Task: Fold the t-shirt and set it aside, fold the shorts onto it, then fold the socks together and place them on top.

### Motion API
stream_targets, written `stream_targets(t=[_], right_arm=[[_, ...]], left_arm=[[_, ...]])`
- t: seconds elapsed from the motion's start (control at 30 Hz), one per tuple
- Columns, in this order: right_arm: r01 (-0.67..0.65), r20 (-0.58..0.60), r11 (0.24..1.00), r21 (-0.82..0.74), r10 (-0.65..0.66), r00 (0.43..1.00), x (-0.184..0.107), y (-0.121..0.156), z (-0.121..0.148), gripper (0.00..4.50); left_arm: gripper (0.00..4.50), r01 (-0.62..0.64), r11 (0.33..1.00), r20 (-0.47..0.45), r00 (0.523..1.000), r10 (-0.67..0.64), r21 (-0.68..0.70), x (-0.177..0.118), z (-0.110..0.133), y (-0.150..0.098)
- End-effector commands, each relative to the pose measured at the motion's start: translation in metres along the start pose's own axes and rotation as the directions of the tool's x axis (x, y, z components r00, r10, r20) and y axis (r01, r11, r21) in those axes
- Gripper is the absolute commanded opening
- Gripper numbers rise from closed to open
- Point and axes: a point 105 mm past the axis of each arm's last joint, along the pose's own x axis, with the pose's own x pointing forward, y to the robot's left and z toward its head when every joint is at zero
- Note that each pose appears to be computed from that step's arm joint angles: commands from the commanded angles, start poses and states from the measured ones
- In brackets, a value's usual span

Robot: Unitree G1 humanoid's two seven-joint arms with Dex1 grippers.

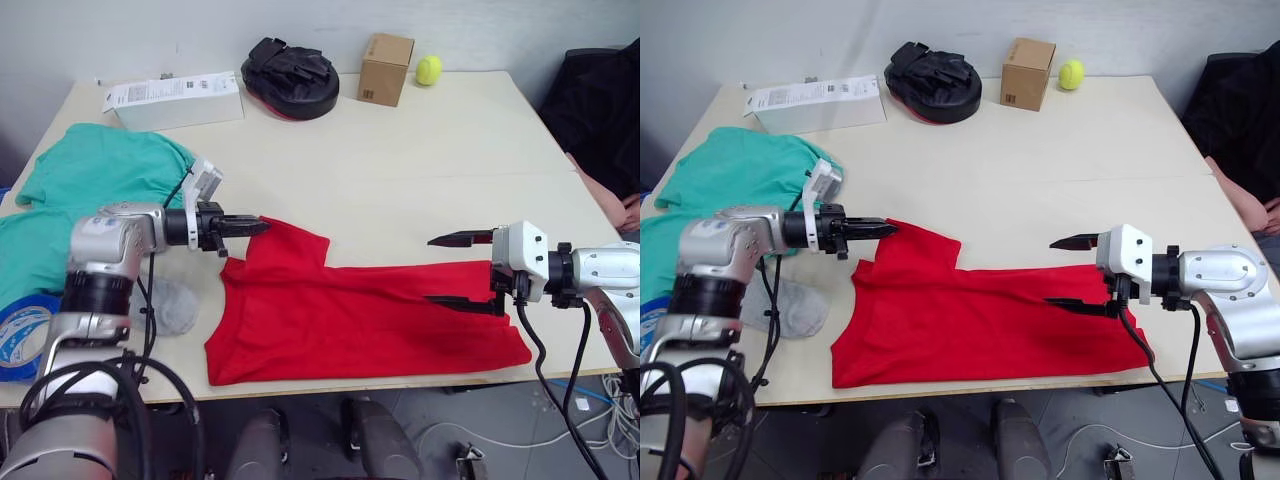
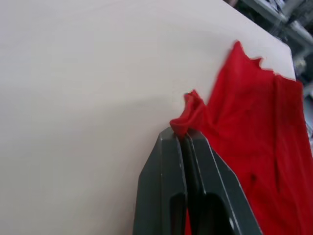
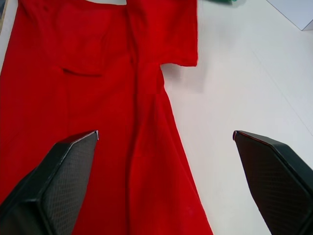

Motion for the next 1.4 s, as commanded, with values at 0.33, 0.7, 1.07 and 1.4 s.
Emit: stream_targets(t=[0.33, 0.7, 1.07, 1.4], right_arm=[[-0.023, 0.009, 0.999, -0.042, 0.023, 1.0, 0.001, -0.002, 0.002, 4.5], [-0.101, -0.003, 0.994, -0.031, 0.101, 0.995, 0.0, 0.006, -0.002, 4.5], [-0.088, -0.009, 0.996, -0.023, 0.087, 0.996, -0.002, 0.002, -0.004, 4.5], [-0.064, -0.009, 0.998, 0.001, 0.064, 0.998, -0.004, -0.001, -0.003, 4.5]], left_arm=[[0.02, 0.18, 0.902, -0.239, 0.967, -0.089, 0.392, -0.017, -0.063, -0.058], [0.02, 0.226, 0.881, -0.338, 0.938, -0.081, 0.416, -0.032, -0.087, -0.062], [0.02, 0.244, 0.903, -0.375, 0.921, -0.102, 0.354, -0.044, -0.1, -0.074], [1.61, 0.166, 0.95, -0.321, 0.944, -0.075, 0.264, -0.053, -0.087, -0.075]])
